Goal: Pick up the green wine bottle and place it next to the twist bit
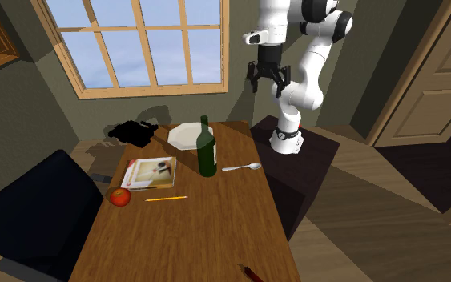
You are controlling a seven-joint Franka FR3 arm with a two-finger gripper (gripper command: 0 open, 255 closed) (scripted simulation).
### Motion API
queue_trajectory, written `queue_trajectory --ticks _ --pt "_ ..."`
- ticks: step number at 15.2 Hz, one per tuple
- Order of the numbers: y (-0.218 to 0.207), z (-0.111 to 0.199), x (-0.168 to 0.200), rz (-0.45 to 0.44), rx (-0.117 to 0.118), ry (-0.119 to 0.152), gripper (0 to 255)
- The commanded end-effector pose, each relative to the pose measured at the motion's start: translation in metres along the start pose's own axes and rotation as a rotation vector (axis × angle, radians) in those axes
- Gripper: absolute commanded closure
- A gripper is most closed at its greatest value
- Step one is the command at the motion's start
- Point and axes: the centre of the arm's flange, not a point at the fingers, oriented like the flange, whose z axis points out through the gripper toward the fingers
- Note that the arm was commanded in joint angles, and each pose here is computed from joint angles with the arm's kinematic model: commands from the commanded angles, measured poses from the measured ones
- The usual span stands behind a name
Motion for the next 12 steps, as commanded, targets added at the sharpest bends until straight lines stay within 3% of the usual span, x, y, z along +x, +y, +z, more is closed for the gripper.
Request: queue_trajectory --ticks 1,12 --pt "0.000 0.000 0.000 0.000 0.000 0.000 0" --pt "0.115 0.062 0.039 -0.113 -0.063 0.014 0"
